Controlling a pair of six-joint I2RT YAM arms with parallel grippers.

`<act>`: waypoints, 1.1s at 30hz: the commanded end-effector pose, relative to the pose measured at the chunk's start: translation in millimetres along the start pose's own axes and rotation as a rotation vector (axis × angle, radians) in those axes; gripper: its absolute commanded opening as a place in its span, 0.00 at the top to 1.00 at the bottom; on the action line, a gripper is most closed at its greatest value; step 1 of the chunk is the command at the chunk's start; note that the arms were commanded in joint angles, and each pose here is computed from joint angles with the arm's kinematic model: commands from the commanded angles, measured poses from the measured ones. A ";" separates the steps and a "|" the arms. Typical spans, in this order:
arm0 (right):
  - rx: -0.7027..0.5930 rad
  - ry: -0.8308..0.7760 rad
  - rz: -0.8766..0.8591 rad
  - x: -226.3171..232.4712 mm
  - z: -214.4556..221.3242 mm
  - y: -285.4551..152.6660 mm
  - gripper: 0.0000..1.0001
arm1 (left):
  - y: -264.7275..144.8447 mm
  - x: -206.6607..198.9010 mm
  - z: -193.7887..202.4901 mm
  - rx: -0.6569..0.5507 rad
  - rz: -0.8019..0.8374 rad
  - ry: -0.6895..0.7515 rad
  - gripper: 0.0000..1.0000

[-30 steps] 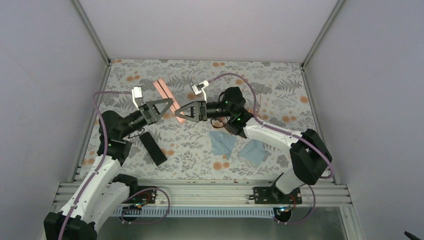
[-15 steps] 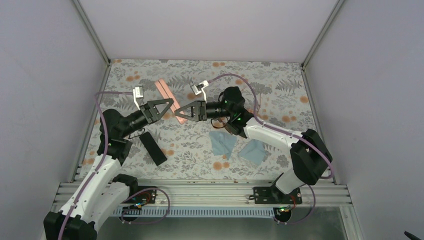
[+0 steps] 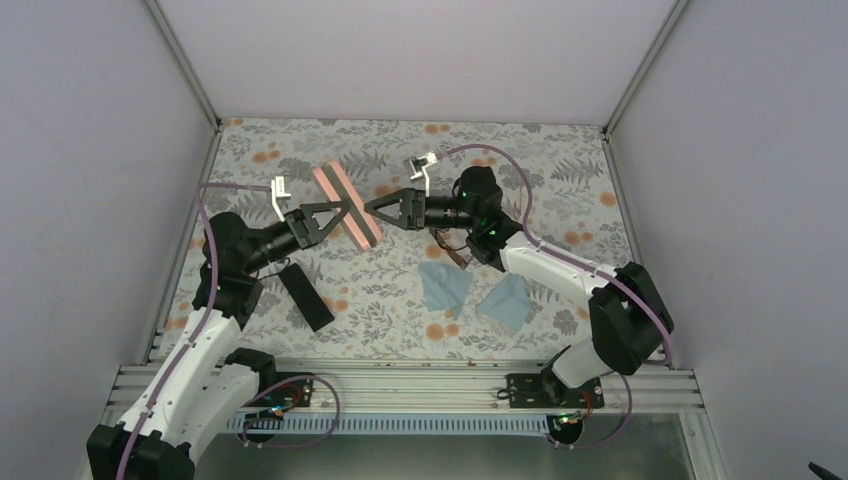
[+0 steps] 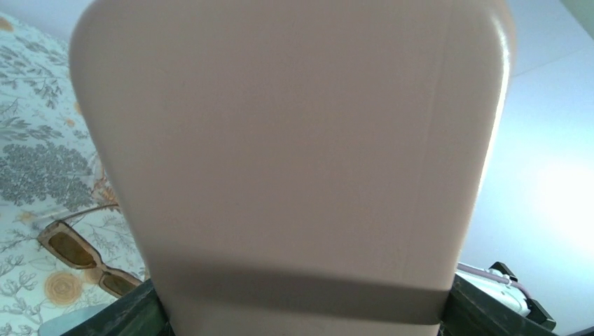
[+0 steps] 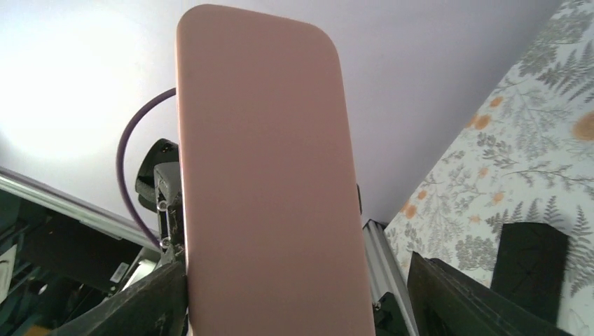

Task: Organize the sunglasses
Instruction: Open the sunglasses case.

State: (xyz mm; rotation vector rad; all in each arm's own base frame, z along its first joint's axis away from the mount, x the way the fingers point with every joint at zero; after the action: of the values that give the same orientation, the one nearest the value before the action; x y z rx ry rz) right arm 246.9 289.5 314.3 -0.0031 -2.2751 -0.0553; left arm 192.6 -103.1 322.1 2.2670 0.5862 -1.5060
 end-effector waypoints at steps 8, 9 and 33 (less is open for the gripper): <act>-0.072 -0.186 0.049 21.1 -11.2 -21.9 0.19 | -2.9 -31.4 -3.8 0.018 0.035 0.118 0.48; -0.069 -0.234 0.004 31.0 -11.9 -23.5 0.18 | -2.7 -29.6 -4.3 0.015 0.025 0.115 0.48; 0.180 -0.151 0.090 0.0 0.8 14.7 0.16 | 0.1 -31.3 0.4 0.112 0.053 0.175 0.50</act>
State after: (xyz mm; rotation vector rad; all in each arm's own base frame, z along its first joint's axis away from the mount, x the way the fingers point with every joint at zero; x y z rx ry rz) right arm 238.2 304.0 322.5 0.0500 -2.4375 0.1639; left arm 192.3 -106.4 324.1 2.3930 0.6114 -1.4988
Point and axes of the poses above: each gripper's point midway between its finger pads, its own y axis out along the fingers, its own x axis along the line the jaws close on, z = x × y, the point moved 9 cm from there along -y, back along the fingers, and after that the axes turned 10 degrees about -y, right-handed, at the moved point
